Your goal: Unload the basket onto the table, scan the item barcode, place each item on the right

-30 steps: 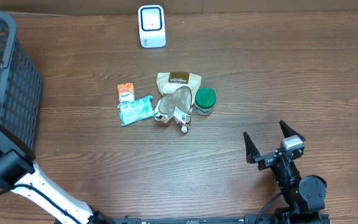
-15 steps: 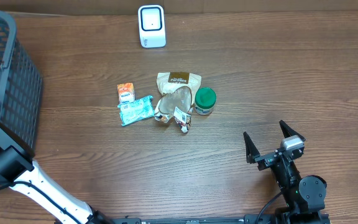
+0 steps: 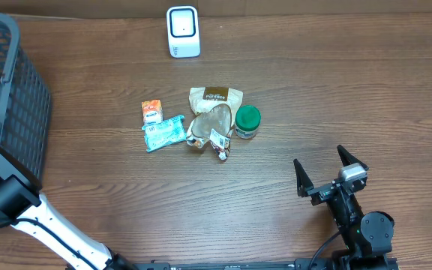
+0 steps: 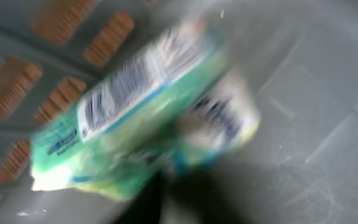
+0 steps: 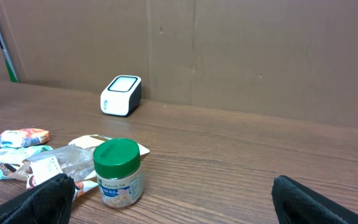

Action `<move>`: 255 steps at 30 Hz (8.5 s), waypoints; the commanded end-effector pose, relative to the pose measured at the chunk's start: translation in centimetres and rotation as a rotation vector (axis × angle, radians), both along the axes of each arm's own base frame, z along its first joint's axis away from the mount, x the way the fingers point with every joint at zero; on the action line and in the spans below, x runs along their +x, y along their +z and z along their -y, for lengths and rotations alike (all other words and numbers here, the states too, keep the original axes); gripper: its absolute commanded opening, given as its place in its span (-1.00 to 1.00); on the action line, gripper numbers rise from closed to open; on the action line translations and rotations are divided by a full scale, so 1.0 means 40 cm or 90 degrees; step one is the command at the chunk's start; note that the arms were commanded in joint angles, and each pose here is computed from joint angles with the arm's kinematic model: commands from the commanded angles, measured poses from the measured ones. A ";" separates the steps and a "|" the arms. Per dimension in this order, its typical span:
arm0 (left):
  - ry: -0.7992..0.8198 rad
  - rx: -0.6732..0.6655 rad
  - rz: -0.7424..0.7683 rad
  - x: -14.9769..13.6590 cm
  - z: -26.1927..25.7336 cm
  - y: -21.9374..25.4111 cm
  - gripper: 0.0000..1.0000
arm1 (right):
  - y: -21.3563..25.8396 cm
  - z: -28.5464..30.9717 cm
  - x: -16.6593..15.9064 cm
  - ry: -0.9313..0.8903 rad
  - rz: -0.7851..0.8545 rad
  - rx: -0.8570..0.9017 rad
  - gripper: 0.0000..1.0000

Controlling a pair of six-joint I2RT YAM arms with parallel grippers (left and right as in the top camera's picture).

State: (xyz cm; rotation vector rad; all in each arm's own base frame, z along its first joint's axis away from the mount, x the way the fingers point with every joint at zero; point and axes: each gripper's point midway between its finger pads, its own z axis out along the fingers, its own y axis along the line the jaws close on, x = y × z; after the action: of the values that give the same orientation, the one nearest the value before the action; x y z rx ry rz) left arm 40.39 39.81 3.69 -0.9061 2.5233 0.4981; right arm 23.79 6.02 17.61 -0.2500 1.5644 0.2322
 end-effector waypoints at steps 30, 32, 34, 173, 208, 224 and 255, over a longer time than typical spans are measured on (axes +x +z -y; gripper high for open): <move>-0.102 0.093 0.053 0.082 -0.030 0.091 0.15 | -0.006 0.005 0.002 -0.005 0.000 0.001 1.00; -0.108 0.092 0.049 0.085 -0.031 0.074 0.19 | -0.006 0.005 0.002 -0.005 0.000 0.001 0.99; -0.118 0.092 0.045 0.089 -0.031 0.059 0.22 | -0.006 0.005 0.002 -0.006 0.000 0.001 1.00; -0.372 -0.272 -0.042 -0.068 1.193 -0.147 -0.91 | -0.006 0.005 0.002 -0.005 0.000 0.001 1.00; -0.419 -0.155 0.101 -0.007 1.073 0.619 0.99 | 0.185 -0.036 0.000 0.055 -0.111 0.011 1.00; -0.428 -0.163 0.100 -0.008 1.083 0.617 0.99 | 0.241 -0.070 0.258 0.048 -0.616 -0.023 1.00; -0.412 -0.143 0.105 -0.006 0.924 0.630 0.99 | -0.179 -0.180 0.386 -0.034 -0.821 -0.193 0.68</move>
State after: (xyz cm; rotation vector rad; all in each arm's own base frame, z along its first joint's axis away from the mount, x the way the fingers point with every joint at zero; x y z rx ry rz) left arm 40.14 2.99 27.48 -0.1925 2.5900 -0.0658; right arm 38.38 14.24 11.27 -0.3639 2.8773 0.1921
